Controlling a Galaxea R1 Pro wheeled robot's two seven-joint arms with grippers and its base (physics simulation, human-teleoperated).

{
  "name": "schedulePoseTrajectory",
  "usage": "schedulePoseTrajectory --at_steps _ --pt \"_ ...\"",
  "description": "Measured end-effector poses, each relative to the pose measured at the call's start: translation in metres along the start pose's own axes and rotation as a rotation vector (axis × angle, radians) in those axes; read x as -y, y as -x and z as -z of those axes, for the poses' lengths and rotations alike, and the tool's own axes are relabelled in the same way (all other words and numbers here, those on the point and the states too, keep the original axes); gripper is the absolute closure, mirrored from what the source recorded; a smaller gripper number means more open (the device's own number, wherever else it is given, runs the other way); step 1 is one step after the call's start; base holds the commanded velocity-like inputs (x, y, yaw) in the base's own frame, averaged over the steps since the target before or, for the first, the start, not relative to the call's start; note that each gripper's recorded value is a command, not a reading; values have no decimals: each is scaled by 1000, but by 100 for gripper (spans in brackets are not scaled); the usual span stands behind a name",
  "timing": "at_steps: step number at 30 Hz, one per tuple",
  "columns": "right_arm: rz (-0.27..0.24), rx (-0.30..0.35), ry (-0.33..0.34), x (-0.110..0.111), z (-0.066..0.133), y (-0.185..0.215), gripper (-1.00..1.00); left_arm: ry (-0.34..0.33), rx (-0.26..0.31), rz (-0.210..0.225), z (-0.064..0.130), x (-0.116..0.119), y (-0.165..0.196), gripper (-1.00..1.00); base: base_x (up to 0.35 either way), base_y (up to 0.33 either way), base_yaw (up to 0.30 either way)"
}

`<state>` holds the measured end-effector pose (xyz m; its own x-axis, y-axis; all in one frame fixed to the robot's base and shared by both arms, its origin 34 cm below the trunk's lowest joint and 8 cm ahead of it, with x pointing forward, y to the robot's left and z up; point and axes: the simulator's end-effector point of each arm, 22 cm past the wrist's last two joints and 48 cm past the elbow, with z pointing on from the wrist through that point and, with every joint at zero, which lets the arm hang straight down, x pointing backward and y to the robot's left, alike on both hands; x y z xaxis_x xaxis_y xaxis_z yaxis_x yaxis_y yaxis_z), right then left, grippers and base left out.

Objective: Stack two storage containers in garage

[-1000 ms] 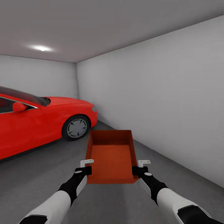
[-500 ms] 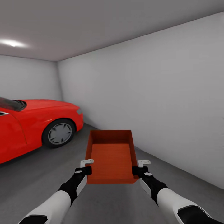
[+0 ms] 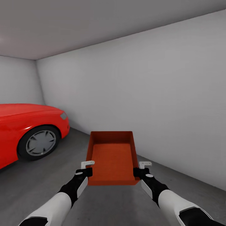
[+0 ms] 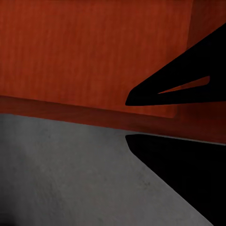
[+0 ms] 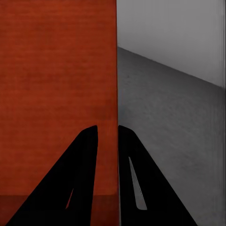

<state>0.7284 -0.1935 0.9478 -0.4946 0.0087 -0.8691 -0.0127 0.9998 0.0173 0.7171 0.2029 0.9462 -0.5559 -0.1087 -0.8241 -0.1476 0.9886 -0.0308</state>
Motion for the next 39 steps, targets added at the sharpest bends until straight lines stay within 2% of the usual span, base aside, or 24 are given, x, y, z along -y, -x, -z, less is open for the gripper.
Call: schedulePoseTrajectory --at_steps 39 --pt "0 5 0 0 1 3 100 -1 5 0 1 0 3 100 320 106 -277"
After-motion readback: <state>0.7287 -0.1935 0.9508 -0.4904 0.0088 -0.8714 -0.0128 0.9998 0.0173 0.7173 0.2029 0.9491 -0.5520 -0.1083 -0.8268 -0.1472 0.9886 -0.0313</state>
